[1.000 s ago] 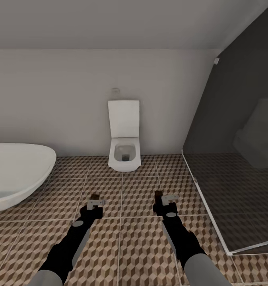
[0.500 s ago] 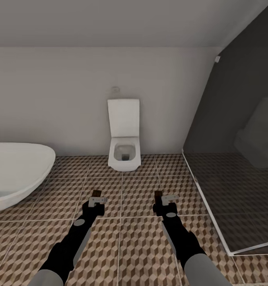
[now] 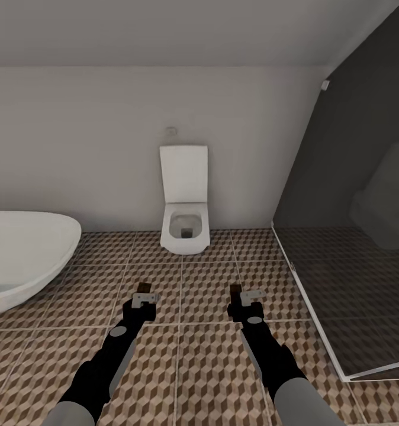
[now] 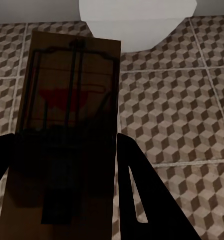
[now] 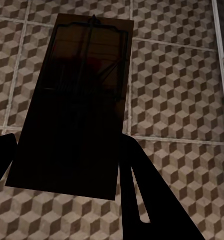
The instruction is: Take the four mousetraps from the cabinet in the bathroom and place them on the bathroom floor. Make sure all four end up on the same floor surface, and ensure that at least two of them are either under or directly next to the same bathroom sink.
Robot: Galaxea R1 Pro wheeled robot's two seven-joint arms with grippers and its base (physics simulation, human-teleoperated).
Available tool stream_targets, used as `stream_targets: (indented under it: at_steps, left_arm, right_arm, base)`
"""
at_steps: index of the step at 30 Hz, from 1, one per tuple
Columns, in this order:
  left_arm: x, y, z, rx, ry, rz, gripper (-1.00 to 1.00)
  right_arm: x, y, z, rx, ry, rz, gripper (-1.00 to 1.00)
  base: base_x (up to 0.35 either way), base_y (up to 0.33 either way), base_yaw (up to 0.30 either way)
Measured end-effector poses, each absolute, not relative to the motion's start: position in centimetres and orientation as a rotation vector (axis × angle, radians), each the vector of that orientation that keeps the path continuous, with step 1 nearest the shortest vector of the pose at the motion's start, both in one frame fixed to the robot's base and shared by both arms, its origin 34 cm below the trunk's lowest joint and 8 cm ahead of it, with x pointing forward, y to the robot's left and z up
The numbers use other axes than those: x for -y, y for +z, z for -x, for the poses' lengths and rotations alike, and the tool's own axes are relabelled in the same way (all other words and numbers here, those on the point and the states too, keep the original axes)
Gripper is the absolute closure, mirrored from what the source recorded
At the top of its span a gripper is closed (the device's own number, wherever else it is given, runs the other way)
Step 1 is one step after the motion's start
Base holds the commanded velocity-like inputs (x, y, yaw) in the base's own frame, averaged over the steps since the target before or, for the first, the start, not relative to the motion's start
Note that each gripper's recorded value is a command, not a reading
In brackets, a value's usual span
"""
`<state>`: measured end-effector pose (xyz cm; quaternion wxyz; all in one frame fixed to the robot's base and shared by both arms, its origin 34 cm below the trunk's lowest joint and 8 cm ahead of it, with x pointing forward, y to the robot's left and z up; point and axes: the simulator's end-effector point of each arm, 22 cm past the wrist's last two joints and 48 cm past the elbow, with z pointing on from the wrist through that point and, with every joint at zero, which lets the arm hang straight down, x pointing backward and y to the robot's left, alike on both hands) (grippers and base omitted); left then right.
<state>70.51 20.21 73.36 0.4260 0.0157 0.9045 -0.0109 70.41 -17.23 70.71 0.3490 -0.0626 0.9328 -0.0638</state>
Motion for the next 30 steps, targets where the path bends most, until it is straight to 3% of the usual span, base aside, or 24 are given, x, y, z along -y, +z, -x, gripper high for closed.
stream_targets:
  at_steps: [30]
  left_arm:
    - [-20.0,69.4,-70.9,-2.263,-0.032,-0.040,1.00]
  right_arm:
    - [17.2,66.9,-70.9,-2.416,-0.167,0.164,1.00]
  base:
    - [0.000,0.000,0.000]
